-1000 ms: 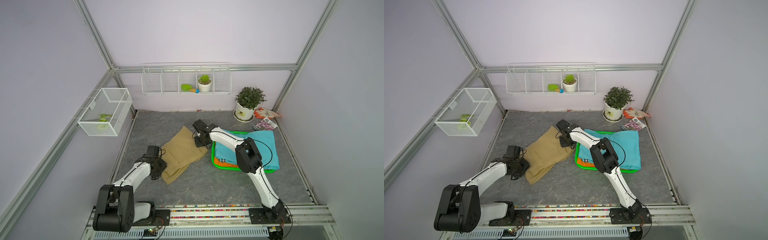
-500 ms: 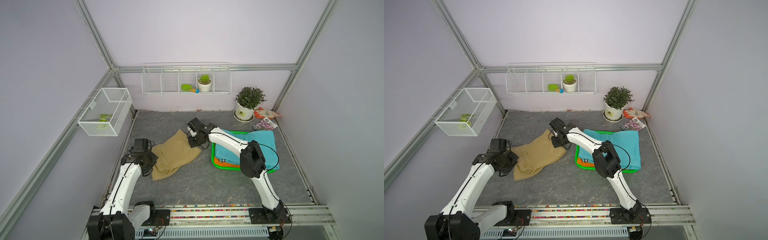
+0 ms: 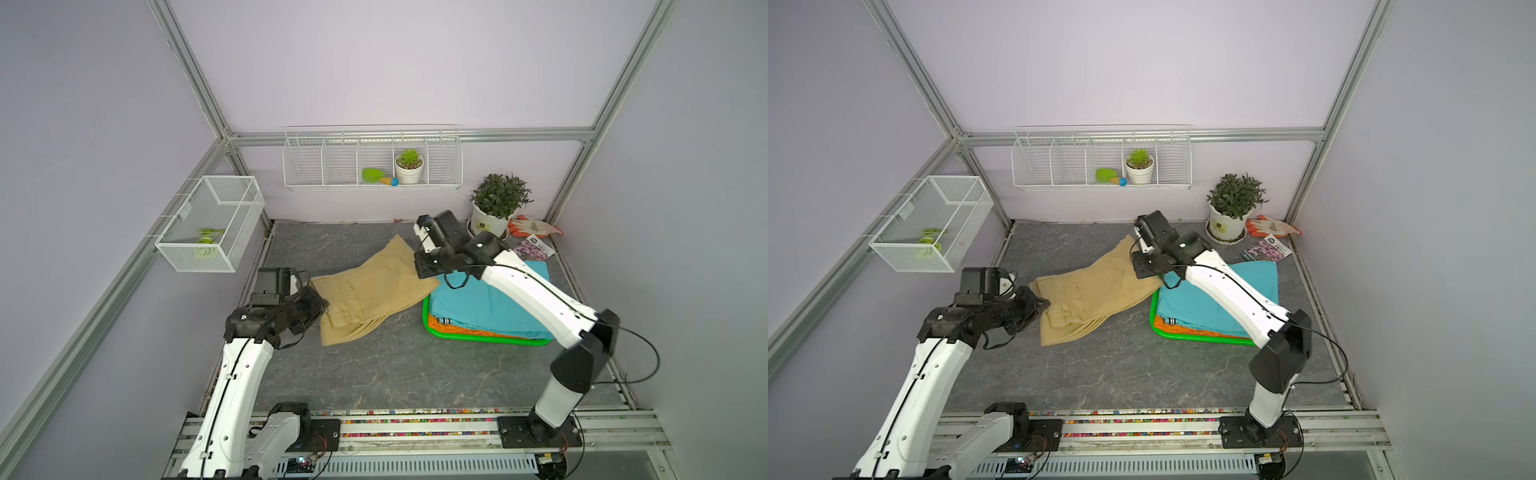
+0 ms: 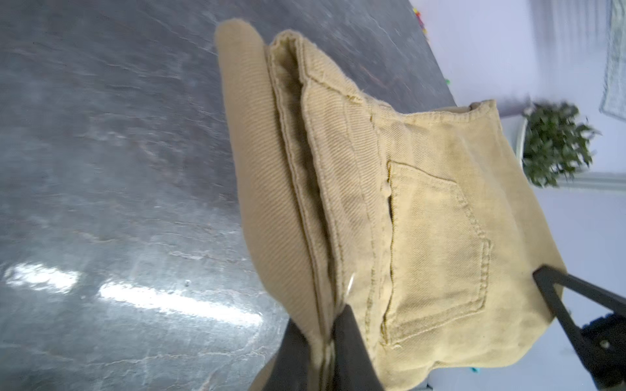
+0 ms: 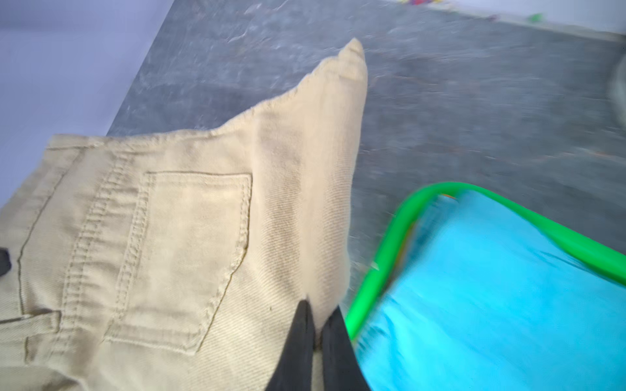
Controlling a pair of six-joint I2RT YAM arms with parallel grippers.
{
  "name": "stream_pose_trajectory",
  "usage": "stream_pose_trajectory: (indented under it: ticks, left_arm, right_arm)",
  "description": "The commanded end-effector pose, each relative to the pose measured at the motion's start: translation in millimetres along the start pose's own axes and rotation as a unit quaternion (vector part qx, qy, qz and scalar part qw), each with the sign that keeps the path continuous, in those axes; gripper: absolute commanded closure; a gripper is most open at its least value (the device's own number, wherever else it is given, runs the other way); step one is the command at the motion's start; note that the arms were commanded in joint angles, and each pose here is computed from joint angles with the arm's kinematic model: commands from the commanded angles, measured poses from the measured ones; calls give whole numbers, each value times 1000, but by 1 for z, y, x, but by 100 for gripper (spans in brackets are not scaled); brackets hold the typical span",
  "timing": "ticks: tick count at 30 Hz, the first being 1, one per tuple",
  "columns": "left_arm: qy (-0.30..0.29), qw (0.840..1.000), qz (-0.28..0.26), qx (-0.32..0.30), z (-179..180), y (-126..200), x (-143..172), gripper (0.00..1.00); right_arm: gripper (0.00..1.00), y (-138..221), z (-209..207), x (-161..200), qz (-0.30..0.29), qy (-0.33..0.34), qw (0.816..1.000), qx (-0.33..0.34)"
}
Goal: Put the folded long pants in the basket
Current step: Pick up the long pant at the center of the board, then place the long pant in the basket.
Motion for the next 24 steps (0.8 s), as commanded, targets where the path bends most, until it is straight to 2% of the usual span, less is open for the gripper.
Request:
stream_pose_trajectory:
  ticks: [1, 4, 8, 12, 18, 22, 24]
  left_arm:
    - [-61, 994, 0, 89, -55, -5, -11, 100]
    - [-92, 990, 11, 103, -90, -24, -14, 100]
    - [-131, 984, 39, 117, -134, -60, -15, 100]
    - [-177, 972, 82, 128, -173, -109, -11, 100]
    - [-223, 957, 141, 121, -211, -176, 1, 100]
    - [-226, 950, 182, 114, -213, -205, 22, 100]
    - [-205, 952, 207, 92, -202, -214, 31, 100]
  right_arm:
    - [100, 38, -52, 4, -35, -35, 997, 64]
    - [100, 68, -101, 16, -66, -92, 988, 105]
    - [100, 103, -169, 41, -95, -191, 962, 170]
    - [100, 122, -208, 66, -111, -247, 938, 217]
    - [100, 128, -235, 92, -107, -272, 913, 285]
    - [100, 122, -234, 106, -80, -271, 915, 288]
    - [100, 120, -233, 116, -54, -270, 917, 290]
Point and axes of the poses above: each gripper's point midway between its finger pads, its own y axis back along the fingers, its own z axis along the line the jaws close on, x = y × z, the point moved 7 cm from there along y, back along the fingers, and after that the axes turned 5 degrees about -y, right-handed, at the moved point
